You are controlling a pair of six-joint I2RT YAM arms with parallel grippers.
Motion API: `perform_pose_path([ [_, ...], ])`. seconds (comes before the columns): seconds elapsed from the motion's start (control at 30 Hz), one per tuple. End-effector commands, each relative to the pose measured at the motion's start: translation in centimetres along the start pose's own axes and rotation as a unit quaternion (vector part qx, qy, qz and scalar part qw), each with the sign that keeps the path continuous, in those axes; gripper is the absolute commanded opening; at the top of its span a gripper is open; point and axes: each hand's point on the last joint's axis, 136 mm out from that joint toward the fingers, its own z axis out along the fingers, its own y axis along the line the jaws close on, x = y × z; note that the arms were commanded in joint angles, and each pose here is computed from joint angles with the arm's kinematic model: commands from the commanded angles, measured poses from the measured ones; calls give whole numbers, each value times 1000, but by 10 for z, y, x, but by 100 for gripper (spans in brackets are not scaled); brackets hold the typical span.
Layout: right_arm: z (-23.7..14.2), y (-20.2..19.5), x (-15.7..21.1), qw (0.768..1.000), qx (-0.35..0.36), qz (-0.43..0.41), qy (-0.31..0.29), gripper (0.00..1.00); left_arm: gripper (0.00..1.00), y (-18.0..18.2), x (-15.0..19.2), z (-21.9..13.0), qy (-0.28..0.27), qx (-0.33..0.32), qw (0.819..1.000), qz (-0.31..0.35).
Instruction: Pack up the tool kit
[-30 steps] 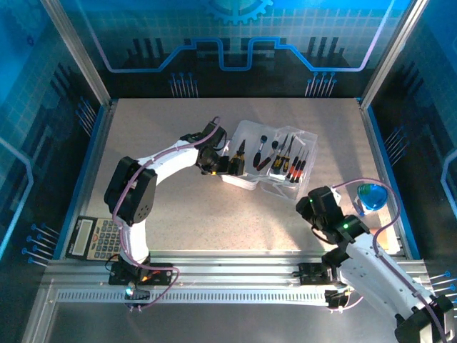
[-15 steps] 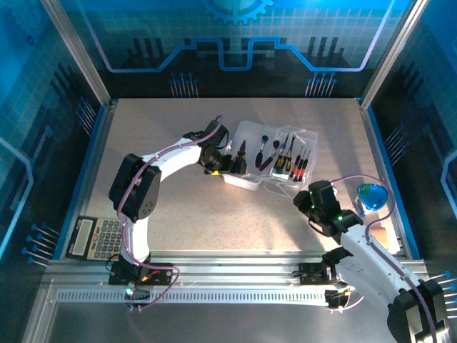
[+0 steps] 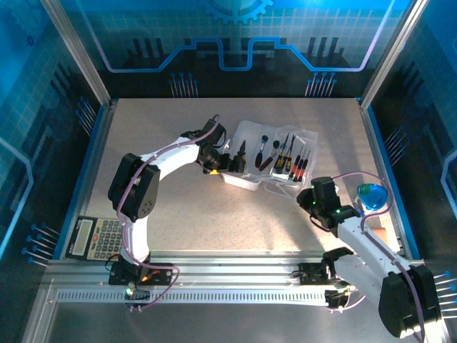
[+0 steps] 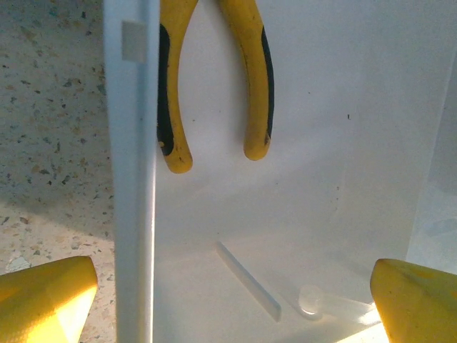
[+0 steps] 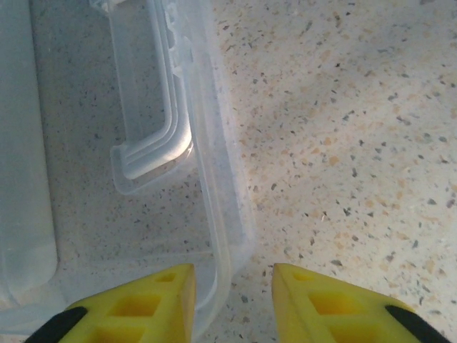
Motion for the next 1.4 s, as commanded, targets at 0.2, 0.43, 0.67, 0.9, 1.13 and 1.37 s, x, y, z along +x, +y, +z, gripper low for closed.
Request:
perform_pose_path([
  [0.2,16,-9,3,1000,14,-15,14,14,99,-9,-13,-23,-20,26,999,-10],
  [0.43,12,-7,-5,999,20,-30,9,0,99,-6,-23,-50,-46,24,999,-9],
  [0.67,-15,6,-32,996,23,-78,-23,0,99,15,-26,-59,-61,31,997,-41],
  [0.9,-44,32,-61,989,18,-135,-49,0,99,38,-18,-45,-49,18,996,-72],
  [1.13,-70,60,-81,981,7,-180,-71,0,99,42,-15,-33,-45,23,995,-86],
  [1.37,-94,98,-85,969,-18,-229,-88,0,99,54,-8,-15,-30,13,995,-97],
])
